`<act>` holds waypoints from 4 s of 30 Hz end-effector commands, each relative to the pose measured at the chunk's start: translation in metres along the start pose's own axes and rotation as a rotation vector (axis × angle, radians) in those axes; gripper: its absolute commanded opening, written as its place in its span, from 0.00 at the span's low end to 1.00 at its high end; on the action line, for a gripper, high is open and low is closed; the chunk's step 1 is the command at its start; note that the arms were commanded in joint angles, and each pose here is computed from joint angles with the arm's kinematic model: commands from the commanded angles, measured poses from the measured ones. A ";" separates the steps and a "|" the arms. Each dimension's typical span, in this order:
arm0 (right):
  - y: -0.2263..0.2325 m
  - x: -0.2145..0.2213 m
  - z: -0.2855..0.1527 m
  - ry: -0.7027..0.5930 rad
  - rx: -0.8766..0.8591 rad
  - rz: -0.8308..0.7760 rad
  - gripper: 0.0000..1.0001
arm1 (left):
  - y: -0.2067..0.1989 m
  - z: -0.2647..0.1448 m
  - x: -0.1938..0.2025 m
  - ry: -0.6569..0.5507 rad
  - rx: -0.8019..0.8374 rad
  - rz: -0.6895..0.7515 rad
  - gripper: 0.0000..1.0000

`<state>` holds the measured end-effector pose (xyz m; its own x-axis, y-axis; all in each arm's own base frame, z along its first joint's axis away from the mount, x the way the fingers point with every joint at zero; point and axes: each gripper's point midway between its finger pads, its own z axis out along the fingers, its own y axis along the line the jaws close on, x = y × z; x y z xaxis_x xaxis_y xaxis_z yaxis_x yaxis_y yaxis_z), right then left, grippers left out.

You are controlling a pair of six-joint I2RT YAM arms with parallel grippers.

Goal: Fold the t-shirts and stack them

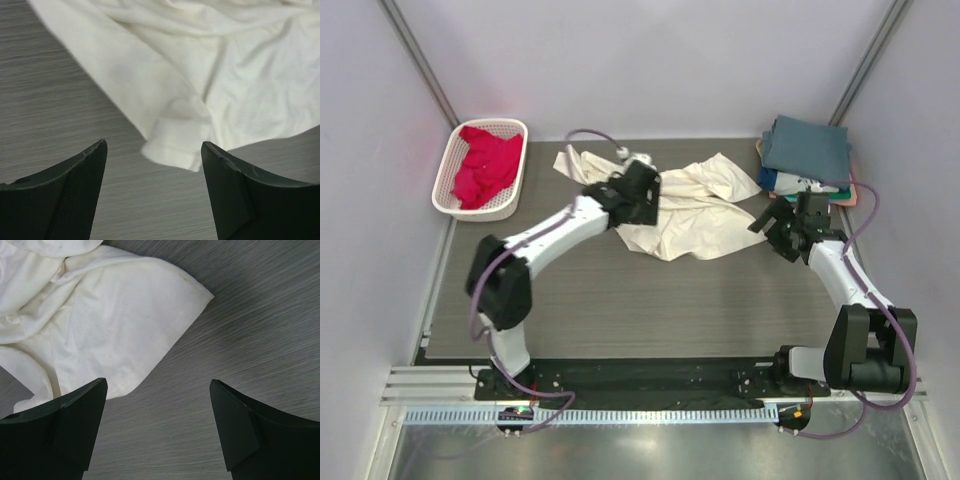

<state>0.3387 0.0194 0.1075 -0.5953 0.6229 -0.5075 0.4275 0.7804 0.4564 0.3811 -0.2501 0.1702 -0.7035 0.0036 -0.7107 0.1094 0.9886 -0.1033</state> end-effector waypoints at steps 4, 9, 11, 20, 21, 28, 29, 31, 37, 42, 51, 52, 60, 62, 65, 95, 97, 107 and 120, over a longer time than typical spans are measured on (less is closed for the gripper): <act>0.007 0.001 -0.009 0.011 -0.099 0.061 0.90 | -0.061 0.028 0.019 0.040 -0.110 0.271 0.76; 0.005 0.005 -0.008 0.023 -0.102 0.060 0.89 | -0.044 0.051 0.039 0.084 -0.290 0.355 0.73; 0.005 0.007 -0.007 0.031 -0.102 0.060 0.89 | -0.034 0.051 0.041 0.084 -0.351 0.374 0.72; 0.005 0.006 -0.001 0.042 -0.103 0.063 0.89 | -0.039 0.057 0.062 0.127 -0.275 0.359 0.70; 0.006 0.006 0.000 0.042 -0.104 0.061 0.90 | -0.040 0.057 0.069 0.140 -0.256 0.355 0.73; 0.005 0.006 0.003 0.047 -0.105 0.063 0.89 | -0.061 0.052 0.076 0.148 -0.150 0.314 0.79; 0.006 0.006 0.003 0.048 -0.107 0.062 0.89 | -0.062 0.053 0.079 0.158 -0.148 0.319 0.79; 0.006 0.007 0.003 0.051 -0.109 0.062 0.89 | -0.060 0.054 0.085 0.173 -0.147 0.322 0.77; 0.003 0.008 0.010 0.053 -0.094 0.069 0.89 | -0.050 0.057 0.095 0.176 -0.185 0.314 0.33; -0.002 -0.005 0.034 0.041 -0.047 0.115 0.85 | -0.028 0.047 0.087 0.143 -0.254 0.263 0.00; -0.024 -0.024 0.067 0.004 0.089 0.112 0.70 | 0.028 -0.031 0.063 -0.017 -0.097 -0.368 0.00; -0.026 -0.021 0.072 0.015 0.097 0.112 0.69 | 0.037 -0.026 0.082 -0.004 -0.089 -0.404 0.00; -0.018 0.029 0.076 0.116 0.054 0.064 0.65 | 0.041 -0.033 0.124 0.013 0.056 -0.723 0.00; -0.014 0.044 0.075 0.149 0.043 0.042 0.65 | 0.042 -0.030 0.136 0.018 0.080 -0.767 0.00; 0.007 0.072 0.074 0.199 -0.004 -0.023 0.66 | 0.051 -0.038 0.143 -0.004 0.082 -0.808 0.00; 0.156 0.176 -0.083 0.233 -0.401 -0.483 0.83 | 0.202 -0.177 0.093 -0.030 -0.201 -0.530 0.99; 0.126 0.131 -0.068 0.138 -0.261 -0.456 0.83 | 0.182 -0.171 0.111 0.028 -0.128 -0.527 0.96; 0.076 0.155 -0.038 0.256 -0.154 -0.613 0.70 | 0.078 -0.133 0.193 0.233 0.041 -0.398 0.82; 0.107 0.211 -0.014 0.348 -0.154 -0.980 0.70 | -0.021 -0.096 0.251 0.315 0.142 -0.333 0.81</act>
<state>0.2350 0.2271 0.0558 -0.8419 -0.2932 -0.4529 -0.3829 0.9161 0.1188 0.1247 -0.2307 0.0596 -0.9192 -0.1609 -0.3594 -0.0451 0.9498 -0.3097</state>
